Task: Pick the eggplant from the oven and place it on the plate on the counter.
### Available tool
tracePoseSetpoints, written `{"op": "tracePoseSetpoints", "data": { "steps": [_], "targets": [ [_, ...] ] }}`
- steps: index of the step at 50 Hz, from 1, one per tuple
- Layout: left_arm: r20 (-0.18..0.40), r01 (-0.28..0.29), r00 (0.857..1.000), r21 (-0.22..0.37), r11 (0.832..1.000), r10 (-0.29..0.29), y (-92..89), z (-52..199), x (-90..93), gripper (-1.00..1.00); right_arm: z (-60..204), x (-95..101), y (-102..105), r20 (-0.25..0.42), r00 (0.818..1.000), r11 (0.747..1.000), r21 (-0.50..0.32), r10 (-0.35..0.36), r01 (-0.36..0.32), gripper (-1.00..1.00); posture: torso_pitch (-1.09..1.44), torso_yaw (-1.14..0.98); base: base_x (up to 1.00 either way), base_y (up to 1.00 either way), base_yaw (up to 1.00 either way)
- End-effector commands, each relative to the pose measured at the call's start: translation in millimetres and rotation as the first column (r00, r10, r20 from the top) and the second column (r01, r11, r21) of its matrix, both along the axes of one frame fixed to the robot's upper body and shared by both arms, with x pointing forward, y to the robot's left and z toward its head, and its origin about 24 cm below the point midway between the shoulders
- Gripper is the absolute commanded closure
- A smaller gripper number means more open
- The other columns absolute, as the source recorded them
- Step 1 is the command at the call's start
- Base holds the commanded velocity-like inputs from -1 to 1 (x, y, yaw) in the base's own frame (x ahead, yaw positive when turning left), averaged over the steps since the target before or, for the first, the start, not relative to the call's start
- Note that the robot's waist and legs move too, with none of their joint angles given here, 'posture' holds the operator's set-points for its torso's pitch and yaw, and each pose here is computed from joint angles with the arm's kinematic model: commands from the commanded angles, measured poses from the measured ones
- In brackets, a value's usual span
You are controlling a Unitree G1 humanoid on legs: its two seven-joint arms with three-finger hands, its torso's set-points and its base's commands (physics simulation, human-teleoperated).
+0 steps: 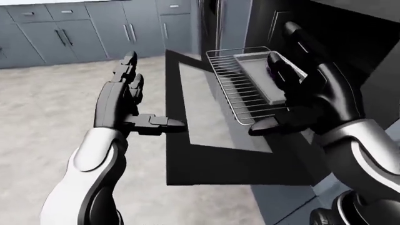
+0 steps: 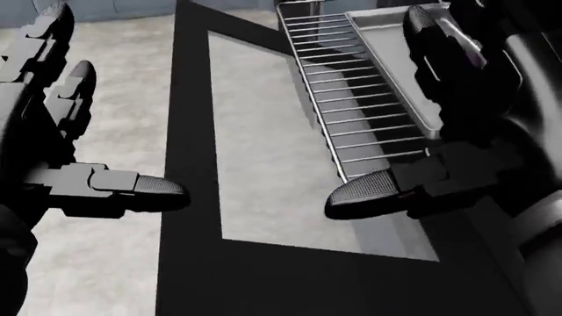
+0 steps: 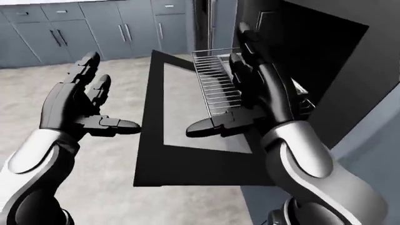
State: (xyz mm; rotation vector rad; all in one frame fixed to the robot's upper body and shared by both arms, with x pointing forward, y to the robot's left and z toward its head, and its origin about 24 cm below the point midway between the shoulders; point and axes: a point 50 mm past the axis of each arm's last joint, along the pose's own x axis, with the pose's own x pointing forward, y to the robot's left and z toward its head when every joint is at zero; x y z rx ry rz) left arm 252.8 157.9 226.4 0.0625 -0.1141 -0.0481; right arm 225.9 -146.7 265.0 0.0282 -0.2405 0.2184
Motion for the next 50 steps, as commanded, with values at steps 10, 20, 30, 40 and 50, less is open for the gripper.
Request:
{"op": "tracePoseSetpoints", "data": {
  "steps": [10,20,30,40,50],
  "targets": [
    [0.131,-0.014,0.991,-0.001,1.0,0.014,4.0,19,-8.6,-1.0,16,2.0,-5,0.076,0.996,0.998,0.048,-0.043,0.04,-1.0,0.0,0.0,0.0,0.0,0.82],
    [0.126,-0.016,0.992,-0.004,1.0,0.016,5.1,16,-9.6,-1.0,13,4.6,-3,0.046,0.998,0.997,0.052,-0.052,0.049,-1.0,0.0,0.0,0.0,-0.12,0.0],
    [0.126,-0.012,0.992,0.002,1.0,0.012,3.1,17,-7.9,-1.0,13,10.6,-6,0.037,0.993,0.993,0.056,-0.109,0.107,-1.0,0.0,0.0,0.0,-0.44,0.0],
    [0.125,-0.011,0.992,0.003,1.0,0.011,2.7,16,-5.2,-1.0,16,42.7,-6,0.002,0.977,0.974,0.079,-0.212,0.212,-1.0,0.0,0.0,0.0,-0.12,0.0],
    [0.127,-0.005,0.992,0.001,1.0,0.005,0.7,19,-3.2,-1.0,21,64.9,5,-0.021,0.969,0.967,0.068,-0.245,0.246,-1.0,0.0,0.0,0.0,0.0,0.0]
  ]
}}
